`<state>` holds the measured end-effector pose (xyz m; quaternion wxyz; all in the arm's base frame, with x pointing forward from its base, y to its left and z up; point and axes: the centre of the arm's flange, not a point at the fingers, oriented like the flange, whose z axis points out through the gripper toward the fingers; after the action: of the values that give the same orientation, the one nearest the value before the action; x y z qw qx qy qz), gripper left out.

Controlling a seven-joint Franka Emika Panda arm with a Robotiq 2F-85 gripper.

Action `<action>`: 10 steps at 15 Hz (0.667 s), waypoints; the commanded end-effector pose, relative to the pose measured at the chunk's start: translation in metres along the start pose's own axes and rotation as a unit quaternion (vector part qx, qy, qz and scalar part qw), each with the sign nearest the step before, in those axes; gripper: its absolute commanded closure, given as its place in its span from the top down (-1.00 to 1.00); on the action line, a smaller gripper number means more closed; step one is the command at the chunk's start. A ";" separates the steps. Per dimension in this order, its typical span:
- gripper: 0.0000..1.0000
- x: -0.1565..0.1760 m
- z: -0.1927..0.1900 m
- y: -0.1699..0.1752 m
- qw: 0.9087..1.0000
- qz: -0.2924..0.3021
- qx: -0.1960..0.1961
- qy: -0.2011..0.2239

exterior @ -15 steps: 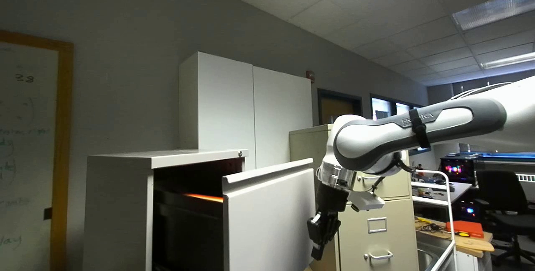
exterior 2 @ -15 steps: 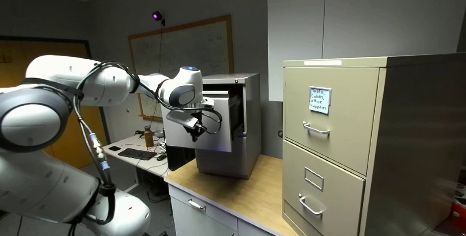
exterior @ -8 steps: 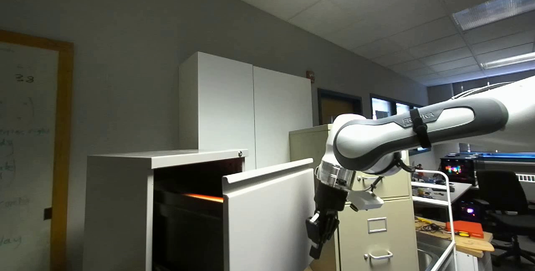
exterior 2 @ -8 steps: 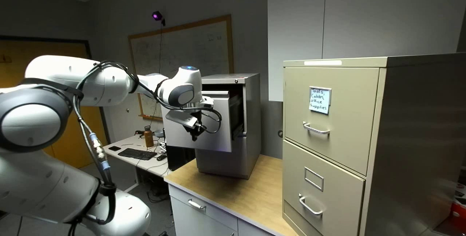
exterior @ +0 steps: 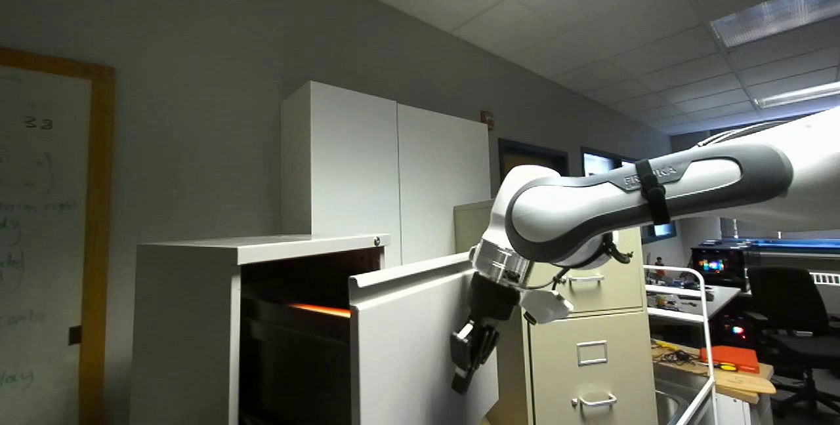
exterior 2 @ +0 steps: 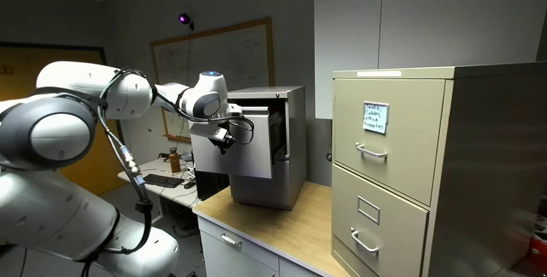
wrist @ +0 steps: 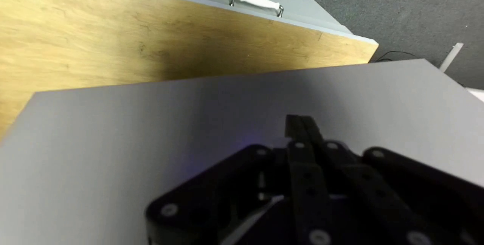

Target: Close the top drawer of the left cabinet

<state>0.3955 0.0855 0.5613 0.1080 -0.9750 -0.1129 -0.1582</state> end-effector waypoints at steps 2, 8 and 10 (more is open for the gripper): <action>-1.00 0.049 -0.009 -0.036 0.999 -0.050 -0.006 0.020; -1.00 0.110 -0.009 -0.052 0.997 -0.070 -0.022 0.036; -1.00 0.135 -0.008 -0.055 0.997 -0.072 -0.017 0.038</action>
<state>0.4504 0.1407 0.5951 0.0820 -0.9653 -0.1671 -0.1833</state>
